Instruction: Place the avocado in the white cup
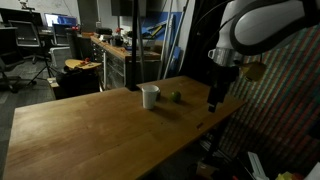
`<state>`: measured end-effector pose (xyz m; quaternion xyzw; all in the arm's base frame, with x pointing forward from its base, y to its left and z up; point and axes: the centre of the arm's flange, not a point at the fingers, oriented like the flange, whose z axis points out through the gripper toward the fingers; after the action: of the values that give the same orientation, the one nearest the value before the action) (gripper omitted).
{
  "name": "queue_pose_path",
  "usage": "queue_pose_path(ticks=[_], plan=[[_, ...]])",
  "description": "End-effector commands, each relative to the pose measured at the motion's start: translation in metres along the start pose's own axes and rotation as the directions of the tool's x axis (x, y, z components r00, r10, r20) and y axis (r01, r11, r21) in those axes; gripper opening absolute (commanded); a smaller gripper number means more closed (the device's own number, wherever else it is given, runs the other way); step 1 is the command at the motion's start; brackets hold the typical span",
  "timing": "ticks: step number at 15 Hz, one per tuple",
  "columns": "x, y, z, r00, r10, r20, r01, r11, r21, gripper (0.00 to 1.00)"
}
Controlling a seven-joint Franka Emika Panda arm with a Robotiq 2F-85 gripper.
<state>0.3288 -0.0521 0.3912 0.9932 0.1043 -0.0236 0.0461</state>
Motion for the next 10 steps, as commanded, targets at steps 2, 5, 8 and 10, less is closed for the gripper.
queue_pose_path(ticks=[2,5,8,10], plan=[[0.056,0.012,-0.034,0.980,0.201,-0.001,-0.201,0.979,0.014,1.00],[0.093,0.016,-0.050,0.937,0.350,-0.001,-0.349,0.936,0.048,1.00],[0.129,0.015,-0.046,0.882,0.467,0.060,-0.470,0.880,0.060,1.00],[0.147,0.017,-0.036,0.837,0.535,0.111,-0.544,0.837,0.065,1.00]])
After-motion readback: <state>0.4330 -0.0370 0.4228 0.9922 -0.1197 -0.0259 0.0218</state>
